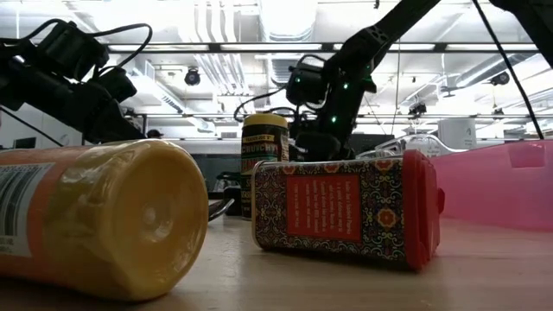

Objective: Pick & Place Food Item
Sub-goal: Put the light blue noodle pack into the top transparent bin

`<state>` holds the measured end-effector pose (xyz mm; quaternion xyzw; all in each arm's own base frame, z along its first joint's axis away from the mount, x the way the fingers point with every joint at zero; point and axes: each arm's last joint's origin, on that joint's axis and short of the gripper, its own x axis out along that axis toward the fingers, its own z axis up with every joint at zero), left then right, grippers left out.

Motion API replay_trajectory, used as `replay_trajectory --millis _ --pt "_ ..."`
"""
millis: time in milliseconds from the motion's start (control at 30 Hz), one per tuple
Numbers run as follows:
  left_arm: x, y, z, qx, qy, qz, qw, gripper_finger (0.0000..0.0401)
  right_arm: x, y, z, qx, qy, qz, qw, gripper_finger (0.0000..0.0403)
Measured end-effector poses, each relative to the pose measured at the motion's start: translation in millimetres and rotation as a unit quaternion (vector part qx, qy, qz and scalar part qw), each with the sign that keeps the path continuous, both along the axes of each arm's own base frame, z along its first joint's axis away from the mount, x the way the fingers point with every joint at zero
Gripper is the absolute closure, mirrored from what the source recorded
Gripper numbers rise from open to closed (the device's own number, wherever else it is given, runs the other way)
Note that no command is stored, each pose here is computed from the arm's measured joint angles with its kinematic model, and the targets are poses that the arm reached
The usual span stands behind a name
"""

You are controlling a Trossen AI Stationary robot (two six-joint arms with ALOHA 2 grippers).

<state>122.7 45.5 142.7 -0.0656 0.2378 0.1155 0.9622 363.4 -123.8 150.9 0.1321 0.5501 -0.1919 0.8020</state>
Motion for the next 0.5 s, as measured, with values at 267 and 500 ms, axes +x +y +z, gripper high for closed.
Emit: replay_trajectory --millis 267,500 --pt "-0.1 -0.1 -0.2 -0.001 0.001 0.000 1.000 0.0054 2.6 -1.2 -10.5 0.001 0.005 0.001 1.000 0.0074" --pt "-0.1 -0.1 -0.2 -0.001 0.001 0.000 1.000 0.0054 2.9 -2.3 -10.2 -0.012 0.006 -0.003 1.000 0.0074"
